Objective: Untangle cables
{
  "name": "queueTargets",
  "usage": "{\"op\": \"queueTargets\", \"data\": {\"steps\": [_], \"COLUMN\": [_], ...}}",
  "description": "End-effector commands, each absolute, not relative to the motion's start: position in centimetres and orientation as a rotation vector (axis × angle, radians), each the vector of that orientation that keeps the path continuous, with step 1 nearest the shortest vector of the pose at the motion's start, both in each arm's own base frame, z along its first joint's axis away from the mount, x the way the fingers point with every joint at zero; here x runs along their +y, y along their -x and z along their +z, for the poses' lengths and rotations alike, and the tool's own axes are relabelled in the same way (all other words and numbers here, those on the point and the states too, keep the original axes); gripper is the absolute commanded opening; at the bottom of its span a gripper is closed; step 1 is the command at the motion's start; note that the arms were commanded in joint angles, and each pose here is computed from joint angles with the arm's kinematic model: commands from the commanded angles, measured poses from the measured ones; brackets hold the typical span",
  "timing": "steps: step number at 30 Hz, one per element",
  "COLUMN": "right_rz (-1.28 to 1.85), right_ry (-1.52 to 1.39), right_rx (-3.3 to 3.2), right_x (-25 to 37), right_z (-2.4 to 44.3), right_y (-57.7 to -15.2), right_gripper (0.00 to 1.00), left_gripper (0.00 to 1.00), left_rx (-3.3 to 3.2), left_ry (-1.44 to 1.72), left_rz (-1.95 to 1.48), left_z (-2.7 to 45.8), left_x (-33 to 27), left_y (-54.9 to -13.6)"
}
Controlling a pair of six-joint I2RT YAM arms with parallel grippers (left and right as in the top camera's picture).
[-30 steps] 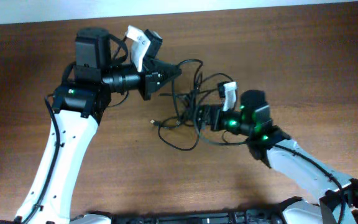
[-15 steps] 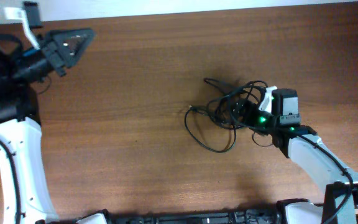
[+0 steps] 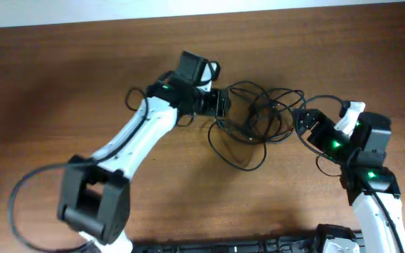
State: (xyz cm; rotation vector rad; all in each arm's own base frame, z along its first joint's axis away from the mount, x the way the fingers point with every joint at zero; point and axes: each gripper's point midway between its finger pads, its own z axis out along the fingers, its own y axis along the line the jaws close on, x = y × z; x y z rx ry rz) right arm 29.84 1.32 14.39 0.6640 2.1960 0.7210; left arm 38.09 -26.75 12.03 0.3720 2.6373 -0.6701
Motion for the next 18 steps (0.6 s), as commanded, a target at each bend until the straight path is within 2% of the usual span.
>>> {"op": "queueTargets", "data": {"steps": [1, 2, 5, 6, 8, 9, 10, 11, 12, 13, 14, 15, 17, 18], "right_rz": [0.679, 0.703, 0.949, 1.001, 1.099, 1.156, 1.182, 1.207, 1.235, 1.245, 1.246, 1.237, 1.194, 1.155], "right_ry": [-0.594, -0.583, -0.525, -0.55, -0.565, -0.528, -0.47, -0.423, -0.362, -0.314, -0.271, -0.213, -0.202, -0.219], "right_rx": [2.221, 2.221, 2.262, 2.247, 2.156, 2.135, 2.116, 2.085, 2.037, 1.978, 1.913, 1.826, 1.753, 1.724], "right_x": [1.1, 1.4, 4.8, 5.6, 7.5, 9.5, 10.6, 11.2, 11.5, 11.1, 10.3, 8.8, 6.1, 4.4], "right_z": [14.1, 14.2, 13.4, 13.1, 13.5, 12.8, 12.7, 13.5, 15.3, 17.9, 20.9, 25.2, 29.9, 31.5], "right_y": [-29.4, -29.5, -30.3, -31.7, -35.1, -36.7, -37.4, -37.6, -37.8, -38.1, -38.1, -37.7, -36.8, -36.3], "right_gripper": [0.99, 0.99, 0.89, 0.87, 0.78, 0.66, 0.23, 0.04, 0.04, 0.04, 0.04, 0.04, 0.04, 0.04], "left_gripper": [0.76, 0.8, 0.86, 0.84, 0.63, 0.55, 0.44, 0.38, 0.25, 0.0, 0.0, 0.0, 0.0, 0.0], "left_rx": [2.713, 2.701, 2.636, 2.648, 2.701, 2.72, 2.721, 2.721, 2.722, 2.729, 2.738, 2.759, 2.804, 2.836], "left_ry": [-0.477, -0.494, -0.503, -0.506, -0.509, -0.513, -0.514, -0.514, -0.514, -0.507, -0.479, -0.361, -0.143, -0.071], "left_rz": [-0.774, -0.75, -0.573, -0.556, -0.532, -0.524, -0.523, -0.523, -0.522, -0.491, -0.37, -0.099, 0.192, 0.229], "left_z": [9.0, 8.8, 7.3, 5.9, 3.2, 2.4, 2.4, 2.4, 2.3, 2.2, 1.7, 1.1, 0.8, 0.6], "left_x": [-30.4, -30.9, -31.7, -32.0, -31.8, -31.8, -31.8, -31.8, -31.8, -31.4, -29.9, -25.7, -19.1, -16.5], "left_y": [-35.5, -35.5, -36.9, -37.1, -36.8, -36.7, -36.6, -36.6, -36.6, -36.7, -37.1, -38.1, -38.7, -39.0]}}
